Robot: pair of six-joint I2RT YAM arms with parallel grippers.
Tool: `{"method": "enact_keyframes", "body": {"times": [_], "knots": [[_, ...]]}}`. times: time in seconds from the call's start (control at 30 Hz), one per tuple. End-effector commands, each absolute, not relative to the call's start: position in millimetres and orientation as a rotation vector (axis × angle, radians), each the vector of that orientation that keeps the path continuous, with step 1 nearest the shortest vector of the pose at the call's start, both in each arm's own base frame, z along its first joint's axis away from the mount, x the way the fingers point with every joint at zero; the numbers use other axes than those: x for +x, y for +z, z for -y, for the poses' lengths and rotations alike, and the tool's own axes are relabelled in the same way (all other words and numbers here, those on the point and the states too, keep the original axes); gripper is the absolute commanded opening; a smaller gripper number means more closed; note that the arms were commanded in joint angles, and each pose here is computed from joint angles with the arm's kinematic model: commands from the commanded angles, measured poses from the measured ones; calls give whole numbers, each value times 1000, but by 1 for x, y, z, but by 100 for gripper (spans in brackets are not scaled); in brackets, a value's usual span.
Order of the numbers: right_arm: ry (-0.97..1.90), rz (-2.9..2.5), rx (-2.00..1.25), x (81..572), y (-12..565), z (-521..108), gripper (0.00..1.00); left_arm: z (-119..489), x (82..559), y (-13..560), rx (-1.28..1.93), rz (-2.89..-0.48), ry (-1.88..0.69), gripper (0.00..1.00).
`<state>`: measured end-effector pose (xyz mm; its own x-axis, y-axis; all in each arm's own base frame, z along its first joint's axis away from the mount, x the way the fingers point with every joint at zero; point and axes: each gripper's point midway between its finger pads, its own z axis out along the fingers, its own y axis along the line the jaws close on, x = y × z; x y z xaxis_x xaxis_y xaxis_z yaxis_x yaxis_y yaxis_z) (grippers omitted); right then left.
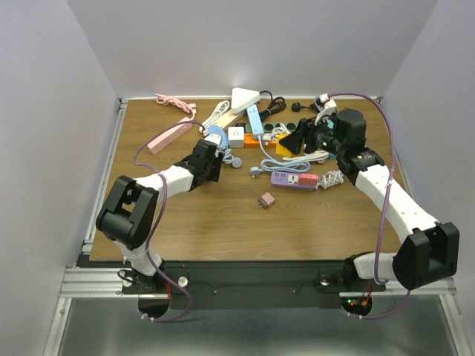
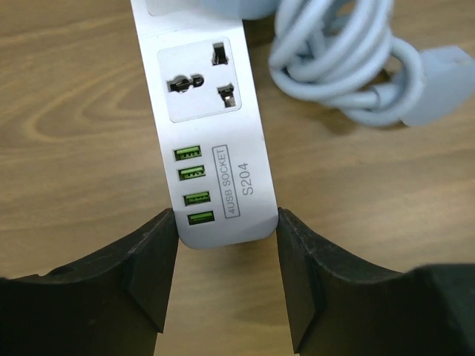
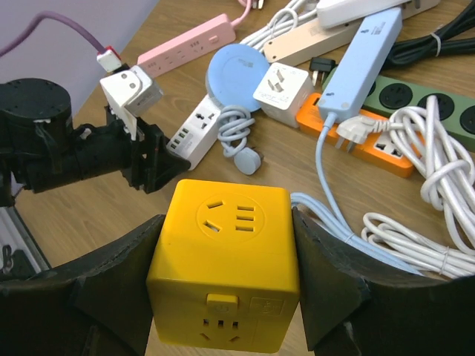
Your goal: Insert the plug
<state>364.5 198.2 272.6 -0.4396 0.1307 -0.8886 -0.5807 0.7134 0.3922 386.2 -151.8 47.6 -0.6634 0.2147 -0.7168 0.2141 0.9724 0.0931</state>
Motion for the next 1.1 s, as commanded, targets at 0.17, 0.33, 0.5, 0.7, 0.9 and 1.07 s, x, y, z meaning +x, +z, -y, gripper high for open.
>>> {"method": "enact_keyframes", "body": {"times": [0.17, 0.33, 0.5, 0.7, 0.9, 1.07], "knots": [[957, -1739, -681, 334, 296, -218, 0, 232, 308, 98, 367, -2266, -388, 0], [997, -1735, -812, 323, 284, -225, 0, 245, 269, 92, 323, -2312, -504, 0], [1002, -1800, -875, 320, 259, -232, 0, 245, 233, 77, 226, -2383, -552, 0], [957, -1850, -914, 324, 239, -243, 0, 227, 230, 67, 136, -2375, -469, 0], [914, -1875, -857, 330, 239, -239, 1, 233, 260, 92, 9, -2255, -467, 51], [843, -1899, -733, 340, 242, -230, 0, 254, 294, 109, -59, -2199, -477, 99]]}}
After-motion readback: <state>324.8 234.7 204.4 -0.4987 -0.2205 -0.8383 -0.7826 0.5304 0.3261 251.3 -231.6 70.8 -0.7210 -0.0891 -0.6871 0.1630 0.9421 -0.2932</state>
